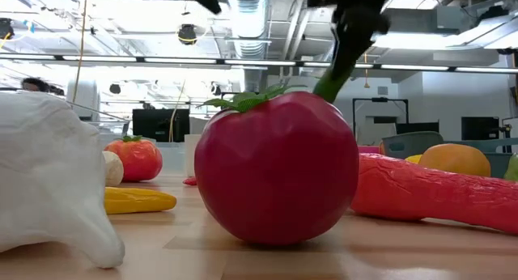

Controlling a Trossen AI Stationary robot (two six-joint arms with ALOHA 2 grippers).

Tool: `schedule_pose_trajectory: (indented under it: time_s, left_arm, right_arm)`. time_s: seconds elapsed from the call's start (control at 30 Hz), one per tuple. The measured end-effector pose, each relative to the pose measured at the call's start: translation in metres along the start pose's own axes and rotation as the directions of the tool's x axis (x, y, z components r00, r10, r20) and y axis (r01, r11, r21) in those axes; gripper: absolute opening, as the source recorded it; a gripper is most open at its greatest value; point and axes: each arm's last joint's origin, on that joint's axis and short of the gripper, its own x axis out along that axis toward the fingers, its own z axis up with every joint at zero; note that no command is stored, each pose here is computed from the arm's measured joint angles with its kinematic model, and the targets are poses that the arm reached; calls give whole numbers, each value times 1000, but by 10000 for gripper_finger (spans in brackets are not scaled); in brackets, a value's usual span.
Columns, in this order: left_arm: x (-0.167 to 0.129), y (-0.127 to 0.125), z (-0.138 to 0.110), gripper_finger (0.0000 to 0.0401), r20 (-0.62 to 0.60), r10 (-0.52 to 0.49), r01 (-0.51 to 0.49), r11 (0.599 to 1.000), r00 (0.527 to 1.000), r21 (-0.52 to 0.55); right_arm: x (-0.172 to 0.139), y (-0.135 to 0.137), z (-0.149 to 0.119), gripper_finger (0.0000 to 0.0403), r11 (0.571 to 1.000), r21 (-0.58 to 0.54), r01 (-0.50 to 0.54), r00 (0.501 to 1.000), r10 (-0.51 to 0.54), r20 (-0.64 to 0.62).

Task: Sort produce into baskets
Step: Put the left cucumber into the red bin

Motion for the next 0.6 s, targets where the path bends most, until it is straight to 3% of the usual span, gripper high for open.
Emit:
schedule_pose_trajectory:
  time_s: [0.17,0.33,0.6]
  left_arm:
    - [-37,14,-8,268,85,80,-77,996,993,-35]
    - [-54,20,-36,268,109,131,-121,988,985,-97]
    - [-57,24,-88,268,158,164,-122,962,974,-244]
  right_arm:
    - [27,-47,-2,180,994,89,57,995,-49,-89]
    - [43,-80,-8,181,990,133,49,988,-29,-149]
    - [49,-92,-12,181,989,147,14,986,11,-168]
